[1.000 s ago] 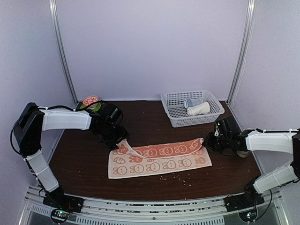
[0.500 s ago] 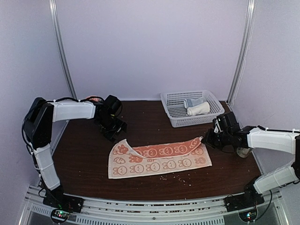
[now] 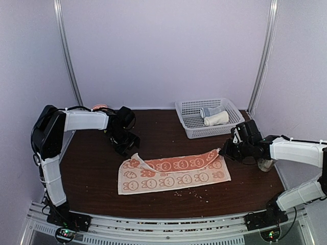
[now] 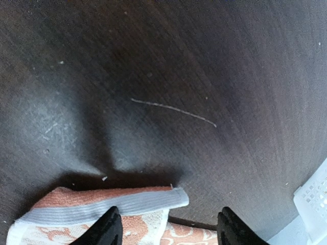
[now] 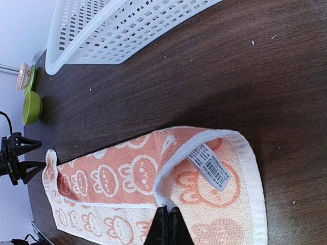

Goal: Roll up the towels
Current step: Pick up the towel from the center of the board.

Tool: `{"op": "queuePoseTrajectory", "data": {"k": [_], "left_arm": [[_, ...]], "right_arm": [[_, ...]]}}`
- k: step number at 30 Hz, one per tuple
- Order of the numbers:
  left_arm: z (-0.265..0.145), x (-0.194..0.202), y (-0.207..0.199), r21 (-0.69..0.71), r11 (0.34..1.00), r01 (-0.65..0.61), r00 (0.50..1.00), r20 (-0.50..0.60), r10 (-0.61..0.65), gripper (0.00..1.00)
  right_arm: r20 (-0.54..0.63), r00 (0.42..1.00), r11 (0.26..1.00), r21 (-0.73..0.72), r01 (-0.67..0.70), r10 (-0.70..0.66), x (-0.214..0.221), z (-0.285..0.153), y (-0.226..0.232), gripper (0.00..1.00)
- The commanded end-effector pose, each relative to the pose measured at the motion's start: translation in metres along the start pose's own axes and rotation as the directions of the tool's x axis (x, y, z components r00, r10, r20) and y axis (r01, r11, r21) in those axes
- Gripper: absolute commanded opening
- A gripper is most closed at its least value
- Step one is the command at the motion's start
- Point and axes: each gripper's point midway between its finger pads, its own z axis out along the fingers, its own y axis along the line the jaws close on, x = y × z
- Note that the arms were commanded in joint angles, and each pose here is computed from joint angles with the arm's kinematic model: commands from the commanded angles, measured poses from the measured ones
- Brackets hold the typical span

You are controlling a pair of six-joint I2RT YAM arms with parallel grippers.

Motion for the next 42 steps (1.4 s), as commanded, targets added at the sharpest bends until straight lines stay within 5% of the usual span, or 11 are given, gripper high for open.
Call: {"op": "queuePoseTrajectory", "data": {"k": [1,5,11,21,35,42], "left_arm": [[-0.017,-0.005,-0.01,0.036,0.997,-0.067,0.998,0.023,0.066,0.63],[-0.037,-0.011,-0.034,0.066,0.944,-0.324,0.944,0.089,0.318,0.6],[-0.051,-0.018,-0.041,-0.031,0.728,-0.685,0.714,0.169,0.679,0.58],[-0.019,-0.011,-0.02,-0.084,0.434,-0.897,0.431,0.053,0.901,0.47],[0.013,0.013,-0.008,0.048,0.335,-0.941,0.332,-0.064,0.941,0.43],[0.02,0.011,-0.008,0.04,0.336,-0.941,0.333,-0.071,0.94,0.27]], "right_arm": [[0.013,1.0,1.0,-0.017,0.016,-0.015,-0.004,-0.004,0.007,0.0],[0.017,1.0,1.0,-0.022,0.017,-0.017,-0.005,-0.004,0.008,0.0],[0.025,0.999,1.0,-0.011,0.022,-0.022,-0.006,-0.005,0.006,0.0],[0.028,1.0,1.0,-0.006,0.013,-0.013,-0.009,-0.006,0.008,0.0],[0.023,1.0,1.0,0.004,0.003,-0.003,-0.01,-0.006,0.008,0.0],[0.022,1.0,1.0,0.01,0.0,0.0,-0.009,-0.006,0.006,0.0]]}}
